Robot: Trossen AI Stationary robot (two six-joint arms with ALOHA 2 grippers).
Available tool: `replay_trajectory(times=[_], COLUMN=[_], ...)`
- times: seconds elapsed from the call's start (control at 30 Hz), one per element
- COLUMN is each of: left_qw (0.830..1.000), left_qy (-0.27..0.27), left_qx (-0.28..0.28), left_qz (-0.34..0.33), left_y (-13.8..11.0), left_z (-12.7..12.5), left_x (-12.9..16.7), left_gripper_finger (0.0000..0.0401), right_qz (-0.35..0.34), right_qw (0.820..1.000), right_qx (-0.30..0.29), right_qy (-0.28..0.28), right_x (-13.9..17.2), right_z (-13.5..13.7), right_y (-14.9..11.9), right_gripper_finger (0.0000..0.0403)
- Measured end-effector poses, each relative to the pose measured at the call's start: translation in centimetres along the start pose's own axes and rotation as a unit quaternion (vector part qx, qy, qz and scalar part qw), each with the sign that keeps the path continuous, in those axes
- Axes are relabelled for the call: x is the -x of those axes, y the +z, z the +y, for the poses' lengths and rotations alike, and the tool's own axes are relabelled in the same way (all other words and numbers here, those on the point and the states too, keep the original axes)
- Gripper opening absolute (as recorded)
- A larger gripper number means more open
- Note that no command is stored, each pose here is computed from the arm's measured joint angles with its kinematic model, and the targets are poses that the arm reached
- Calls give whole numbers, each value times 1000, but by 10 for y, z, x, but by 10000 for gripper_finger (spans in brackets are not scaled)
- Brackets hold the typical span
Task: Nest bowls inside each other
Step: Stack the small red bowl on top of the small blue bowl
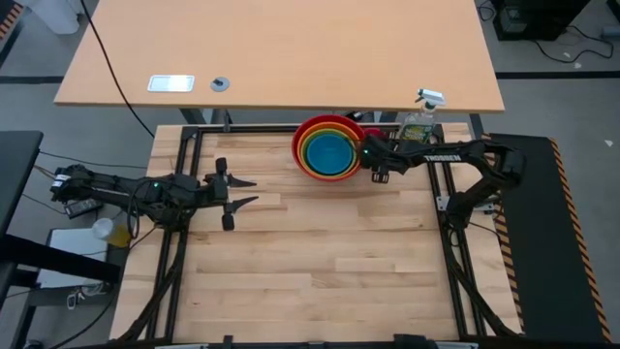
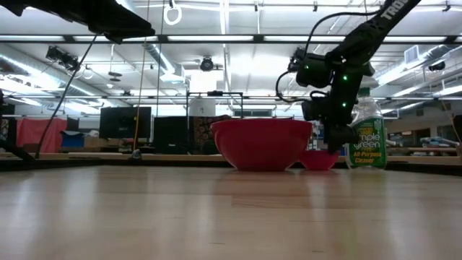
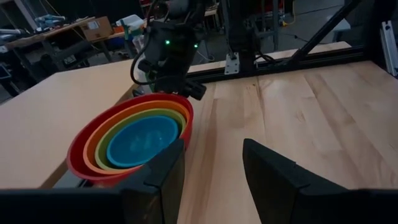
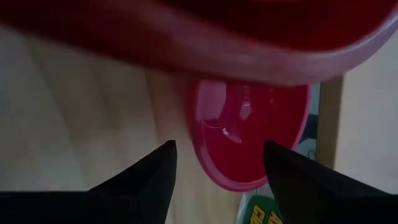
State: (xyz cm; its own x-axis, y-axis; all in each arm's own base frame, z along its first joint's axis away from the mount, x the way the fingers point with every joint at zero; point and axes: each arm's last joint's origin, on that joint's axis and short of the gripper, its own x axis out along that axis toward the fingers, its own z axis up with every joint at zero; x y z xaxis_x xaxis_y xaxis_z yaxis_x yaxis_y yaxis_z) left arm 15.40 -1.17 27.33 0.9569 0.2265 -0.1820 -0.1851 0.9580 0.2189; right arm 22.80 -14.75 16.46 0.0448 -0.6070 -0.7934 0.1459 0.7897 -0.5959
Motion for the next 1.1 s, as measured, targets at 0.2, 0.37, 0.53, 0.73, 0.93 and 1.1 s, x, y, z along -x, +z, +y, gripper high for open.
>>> replay_trajectory(times=[0.2, 0.37, 0.53, 0.73, 0.93, 1.1], left_qw=[1000, 1000, 1000, 1000, 1000, 1000], left_qy=[-2, -2, -2, -1, -1, -1], left_qx=[-5, -10, -13, -13, -13, -13], left_qz=[12, 10, 9, 9, 9, 9], left_y=[-2, -2, -2, -2, -2, -2], left_z=[0, 0, 0, 0, 0, 0], left_x=[0, 0, 0, 0, 0, 0], left_gripper_finger=[165, 165, 165, 165, 165, 165], right_qz=[-25, -49, -45, -45, -49, -54], right_qw=[1000, 998, 998, 998, 998, 998], right_qx=[-14, -28, -29, -24, -16, -8], right_qy=[-12, -21, -22, -29, -31, -30], right_x=[-15, -22, -23, -21, -18, -16], right_z=[5, 9, 9, 12, 16, 20], right_y=[-10, -14, -16, -14, -11, -9], right_gripper_finger=[245, 235, 197, 141, 79, 25])
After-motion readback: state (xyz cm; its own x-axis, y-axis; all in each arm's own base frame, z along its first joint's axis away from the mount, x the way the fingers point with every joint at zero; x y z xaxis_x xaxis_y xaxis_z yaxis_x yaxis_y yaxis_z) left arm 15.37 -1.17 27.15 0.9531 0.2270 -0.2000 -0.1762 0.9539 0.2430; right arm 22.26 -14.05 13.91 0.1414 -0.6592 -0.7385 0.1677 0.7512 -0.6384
